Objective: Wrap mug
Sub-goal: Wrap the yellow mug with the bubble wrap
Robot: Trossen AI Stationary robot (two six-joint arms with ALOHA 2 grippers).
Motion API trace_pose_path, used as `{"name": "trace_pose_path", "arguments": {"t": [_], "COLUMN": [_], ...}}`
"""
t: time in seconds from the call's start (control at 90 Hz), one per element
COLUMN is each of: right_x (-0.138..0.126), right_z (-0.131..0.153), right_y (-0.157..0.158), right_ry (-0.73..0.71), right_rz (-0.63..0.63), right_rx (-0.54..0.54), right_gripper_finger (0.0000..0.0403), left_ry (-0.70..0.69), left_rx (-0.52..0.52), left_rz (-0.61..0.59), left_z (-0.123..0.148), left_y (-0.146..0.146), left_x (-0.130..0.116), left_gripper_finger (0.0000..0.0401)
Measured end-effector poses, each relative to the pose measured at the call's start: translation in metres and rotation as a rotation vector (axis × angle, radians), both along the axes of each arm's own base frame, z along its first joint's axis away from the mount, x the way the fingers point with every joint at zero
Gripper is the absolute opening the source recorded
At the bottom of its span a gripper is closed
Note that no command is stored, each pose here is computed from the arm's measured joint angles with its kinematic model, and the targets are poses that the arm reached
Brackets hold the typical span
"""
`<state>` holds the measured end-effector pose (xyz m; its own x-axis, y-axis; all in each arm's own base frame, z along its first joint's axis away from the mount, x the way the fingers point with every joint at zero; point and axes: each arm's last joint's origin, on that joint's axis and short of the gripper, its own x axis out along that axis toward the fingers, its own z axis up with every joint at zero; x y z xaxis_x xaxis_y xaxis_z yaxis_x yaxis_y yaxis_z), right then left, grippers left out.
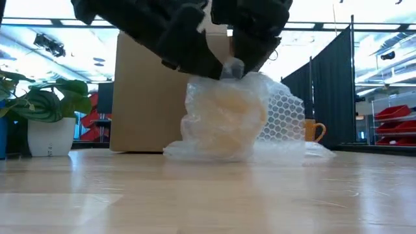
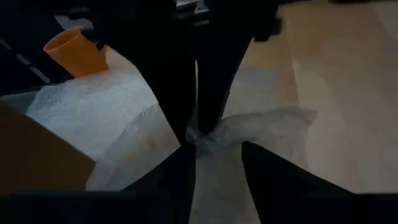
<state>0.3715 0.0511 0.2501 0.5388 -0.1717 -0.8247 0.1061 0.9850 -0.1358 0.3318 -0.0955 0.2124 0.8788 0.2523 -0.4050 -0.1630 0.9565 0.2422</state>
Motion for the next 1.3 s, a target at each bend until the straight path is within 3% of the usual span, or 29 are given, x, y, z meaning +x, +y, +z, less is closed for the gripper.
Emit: {"name": "trace_pose_path", "arguments": {"t": [0.122,0.356,0.567,0.733,0.978,1.3], "right_x": [0.000,0.001,0.001,0.003,0.008,0.032], "right_z": [-0.001,0.000,0.000,0.005,0.013,-0.041], "right_y": [-0.002,-0.002,-0.002,0.001,-0.005,-0.032], "right_ry": [0.000,-0.010,-0.014,-0.026,-0.070,0.067], "right_rz": [-0.008,-0.005,0.001,0.039,0.011,-0.072], "right_rx": [-0.033,-0.024,-0.015,-0.034,-0.067,-0.058], "right_gripper_finger": [0.0001,0.0001,0.0001,0.0000,0.0000,0.0000], "left_ry": [-0.045,0.020,0.161,0.232,0.244,0.207], "left_rx": [-0.027,-0.007,0.062,0.081,0.063,0.040], "left_rz": [-0.045,-0.073,0.120,0.216,0.191,0.111], "left_z": [0.023,0.039,0.031,0.008,-0.022,-0.021], "left_y": [-0.004,-0.010,-0.001,0.011,0.012,-0.002], "left_x": [-0.010,-0.035,-0.055,-0.042,-0.018,-0.015], "left_gripper_finger": [0.0117,0.0117,0.0117,0.0117,0.0117,0.0117]}}
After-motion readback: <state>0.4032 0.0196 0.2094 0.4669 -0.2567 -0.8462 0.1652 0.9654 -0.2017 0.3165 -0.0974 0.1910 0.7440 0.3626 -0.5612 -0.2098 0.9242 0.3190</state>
